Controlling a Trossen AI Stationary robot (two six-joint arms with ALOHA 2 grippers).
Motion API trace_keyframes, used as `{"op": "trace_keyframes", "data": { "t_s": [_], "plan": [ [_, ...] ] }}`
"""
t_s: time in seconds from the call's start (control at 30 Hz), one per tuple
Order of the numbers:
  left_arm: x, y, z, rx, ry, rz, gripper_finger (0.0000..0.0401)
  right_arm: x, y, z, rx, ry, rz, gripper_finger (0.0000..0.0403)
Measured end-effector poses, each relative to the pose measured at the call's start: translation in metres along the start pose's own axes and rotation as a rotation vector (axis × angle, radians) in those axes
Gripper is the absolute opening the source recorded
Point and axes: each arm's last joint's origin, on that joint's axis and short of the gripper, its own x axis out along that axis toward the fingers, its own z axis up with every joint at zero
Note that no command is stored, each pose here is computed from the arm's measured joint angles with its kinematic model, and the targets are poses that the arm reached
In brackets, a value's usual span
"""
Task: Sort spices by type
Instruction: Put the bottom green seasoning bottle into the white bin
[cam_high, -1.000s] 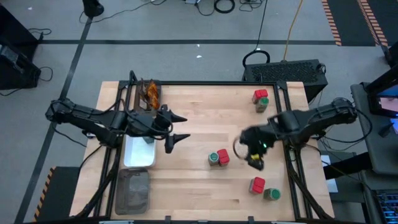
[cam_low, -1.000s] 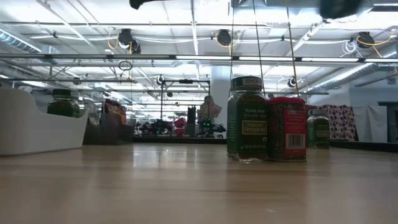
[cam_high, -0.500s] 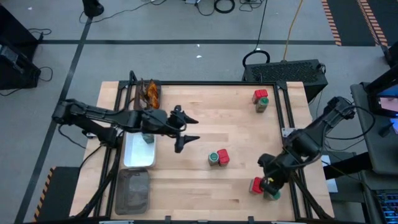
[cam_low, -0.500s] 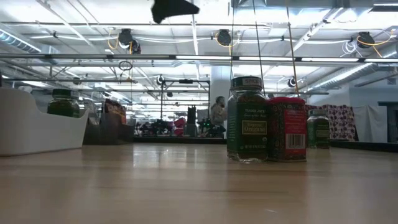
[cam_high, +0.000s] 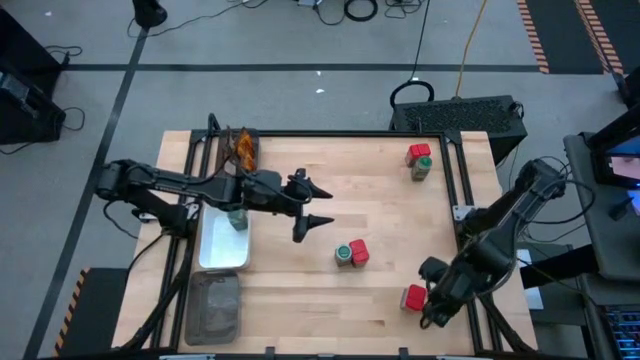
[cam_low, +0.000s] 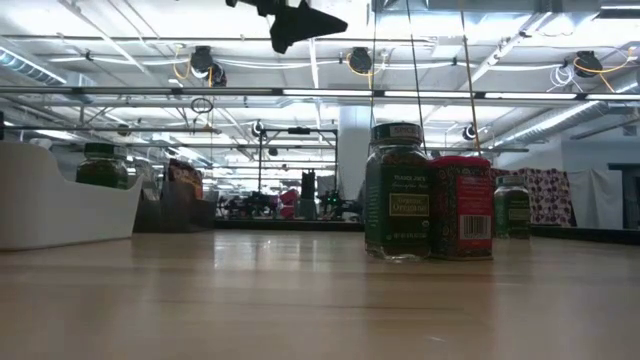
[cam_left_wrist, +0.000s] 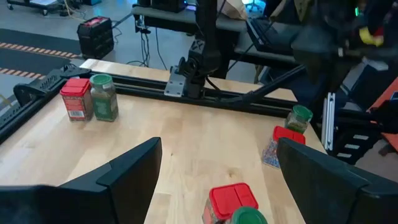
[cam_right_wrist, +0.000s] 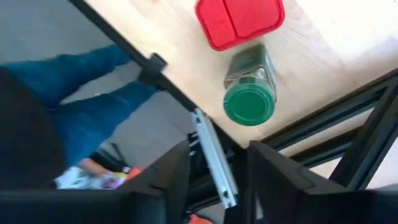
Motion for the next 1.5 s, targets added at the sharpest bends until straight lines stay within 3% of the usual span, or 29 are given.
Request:
{"op": "trace_keyframes", "data": {
  "t_s": [0.17,0.37,0.53,0.8,1.07,1.3,1.5],
  "plan": [
    [0.0,0.001,0.001,-0.003,-0.004,-0.001,0.0321,0.023,0.002,0.006,-0.002,0.071,-0.174,0.023],
    [0.0,0.005,0.002,-0.007,-0.012,0.008,0.0322,0.04,0.01,0.01,-0.007,0.069,-0.21,0.0295],
    [0.0,0.009,0.005,-0.041,-0.036,0.001,0.0322,0.048,0.012,0.013,-0.036,0.073,-0.234,0.0325],
    [0.0,0.013,0.005,-0.064,-0.033,0.003,0.0322,0.07,0.008,0.019,-0.068,0.081,-0.285,0.0329],
    [0.0,0.012,0.005,-0.064,-0.032,0.003,0.0322,0.091,0.005,0.023,-0.086,0.104,-0.216,0.0328],
    [0.0,0.013,0.005,-0.064,-0.031,0.004,0.0322,0.102,-0.006,0.023,-0.057,0.121,-0.265,0.0327],
    [0.0,0.013,0.005,-0.063,-0.028,0.005,0.0322,0.104,-0.006,0.023,-0.067,0.127,-0.258,0.0304]
  ]
}}
